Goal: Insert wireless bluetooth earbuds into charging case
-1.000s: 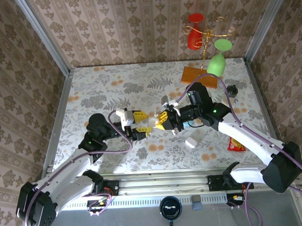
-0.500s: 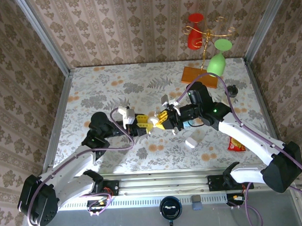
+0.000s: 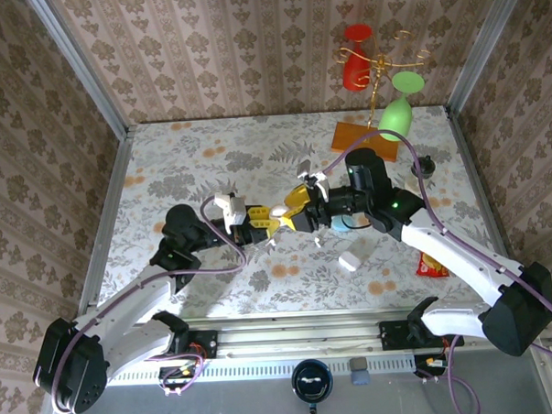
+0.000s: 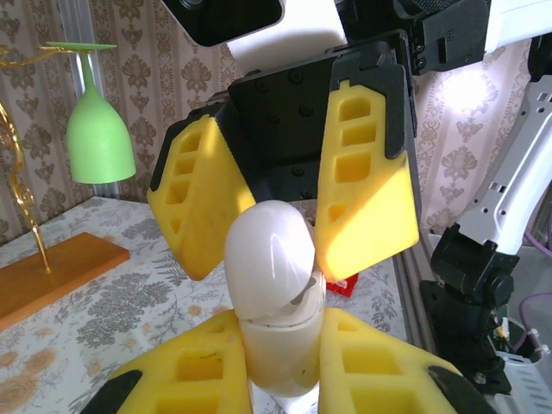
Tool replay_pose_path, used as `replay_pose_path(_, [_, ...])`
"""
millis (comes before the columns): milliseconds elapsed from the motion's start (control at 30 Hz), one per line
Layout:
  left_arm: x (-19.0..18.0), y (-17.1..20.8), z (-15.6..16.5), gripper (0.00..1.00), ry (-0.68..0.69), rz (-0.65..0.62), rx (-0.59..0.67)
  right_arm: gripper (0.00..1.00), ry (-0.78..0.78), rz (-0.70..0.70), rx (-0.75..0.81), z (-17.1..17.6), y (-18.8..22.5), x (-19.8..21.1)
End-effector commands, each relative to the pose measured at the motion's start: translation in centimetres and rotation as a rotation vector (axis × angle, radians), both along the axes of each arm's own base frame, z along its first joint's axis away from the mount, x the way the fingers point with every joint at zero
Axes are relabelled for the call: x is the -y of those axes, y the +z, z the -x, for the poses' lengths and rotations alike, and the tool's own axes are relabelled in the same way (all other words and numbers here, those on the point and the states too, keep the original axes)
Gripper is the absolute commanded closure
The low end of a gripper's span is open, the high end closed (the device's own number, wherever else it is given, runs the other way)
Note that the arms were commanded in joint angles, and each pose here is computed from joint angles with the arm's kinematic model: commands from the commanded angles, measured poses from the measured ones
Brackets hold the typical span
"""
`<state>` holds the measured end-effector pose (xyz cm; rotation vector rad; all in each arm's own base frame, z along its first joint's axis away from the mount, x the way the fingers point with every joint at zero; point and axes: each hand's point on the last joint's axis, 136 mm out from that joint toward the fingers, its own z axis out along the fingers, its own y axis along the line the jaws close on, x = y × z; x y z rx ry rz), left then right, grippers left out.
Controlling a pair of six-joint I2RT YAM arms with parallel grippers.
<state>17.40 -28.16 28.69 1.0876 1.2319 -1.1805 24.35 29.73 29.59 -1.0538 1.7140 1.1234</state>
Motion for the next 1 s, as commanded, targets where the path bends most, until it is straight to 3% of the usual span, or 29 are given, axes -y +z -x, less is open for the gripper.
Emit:
replay_pose_path(0, [0.3, 0.2, 1.6, 0.94, -0.082, -0.005, 0.076, 0.46, -0.190, -0.036, 0.043, -3.2, 1.9, 1.4])
replay_pose_path(167, [0.4, -0.4, 1.5, 0.94, -0.079, -0.014, 0.094, 0.42, -0.256, -0.057, 0.004, -4.5, 2.2, 2.0])
replay_pose_path(500, [-0.2, -0.6, 0.5, 0.95, 0.009, 0.003, 0.133, 0.31, -0.206, -0.137, 0.035, -2.2, 4.3, 2.5])
replay_pose_path(633, [-0.7, -0.7, -0.3, 0.95, 0.052, 0.027, 0.115, 0.31, -0.310, -0.162, 0.009, -2.8, 4.2, 4.1])
replay_pose_path(800, [-1.6, -0.7, -1.3, 0.96, 0.093, 0.061, 0.090, 0.33, -0.618, -0.035, -0.131, -6.1, -0.4, 7.7])
replay_pose_path(967, [-2.4, -1.1, -2.0, 0.96, 0.133, 0.067, 0.092, 0.35, -0.742, 0.158, -0.413, -6.6, -7.3, 8.8])
